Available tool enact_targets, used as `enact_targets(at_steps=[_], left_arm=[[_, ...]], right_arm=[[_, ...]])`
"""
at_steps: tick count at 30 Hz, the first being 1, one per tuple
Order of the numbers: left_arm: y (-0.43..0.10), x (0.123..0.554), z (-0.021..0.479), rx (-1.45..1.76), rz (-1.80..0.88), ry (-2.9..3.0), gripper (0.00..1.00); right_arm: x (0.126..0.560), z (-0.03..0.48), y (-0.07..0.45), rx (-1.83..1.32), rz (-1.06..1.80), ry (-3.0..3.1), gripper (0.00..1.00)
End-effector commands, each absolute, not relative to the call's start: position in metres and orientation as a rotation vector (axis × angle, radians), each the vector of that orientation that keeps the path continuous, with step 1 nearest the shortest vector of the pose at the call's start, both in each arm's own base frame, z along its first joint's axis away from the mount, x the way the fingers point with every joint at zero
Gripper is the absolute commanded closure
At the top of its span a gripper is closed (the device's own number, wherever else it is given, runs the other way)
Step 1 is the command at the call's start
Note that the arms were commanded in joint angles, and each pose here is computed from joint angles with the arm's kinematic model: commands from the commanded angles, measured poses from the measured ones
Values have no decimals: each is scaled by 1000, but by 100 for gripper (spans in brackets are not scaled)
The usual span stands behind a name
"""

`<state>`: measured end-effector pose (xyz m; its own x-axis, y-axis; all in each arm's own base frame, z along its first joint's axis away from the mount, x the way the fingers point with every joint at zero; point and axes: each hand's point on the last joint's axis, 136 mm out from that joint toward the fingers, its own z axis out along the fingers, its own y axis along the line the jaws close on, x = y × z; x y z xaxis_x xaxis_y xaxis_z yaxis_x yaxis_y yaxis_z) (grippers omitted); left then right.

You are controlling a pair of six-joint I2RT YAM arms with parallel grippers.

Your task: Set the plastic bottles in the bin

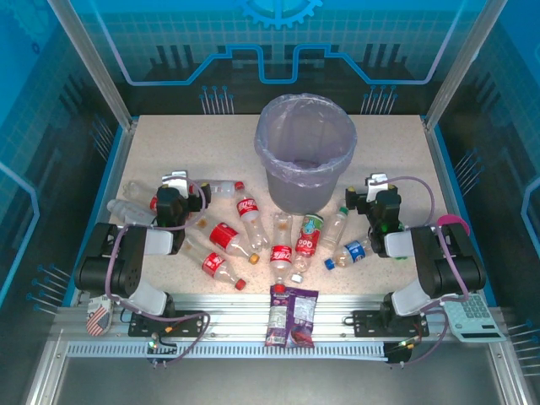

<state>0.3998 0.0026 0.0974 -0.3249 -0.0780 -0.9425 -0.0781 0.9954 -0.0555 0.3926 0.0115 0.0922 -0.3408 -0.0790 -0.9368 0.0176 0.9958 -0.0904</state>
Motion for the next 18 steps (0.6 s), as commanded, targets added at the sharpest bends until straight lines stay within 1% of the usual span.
enact_targets(at_steps=[1,18], left_arm=[[0,398,95,-103,-19,1898,1],[1,399,95,-105,-63,1909,1]], right_arm=[[398,99,16,-60,-94,1891,0],[398,99,16,-59,-86,1893,0]])
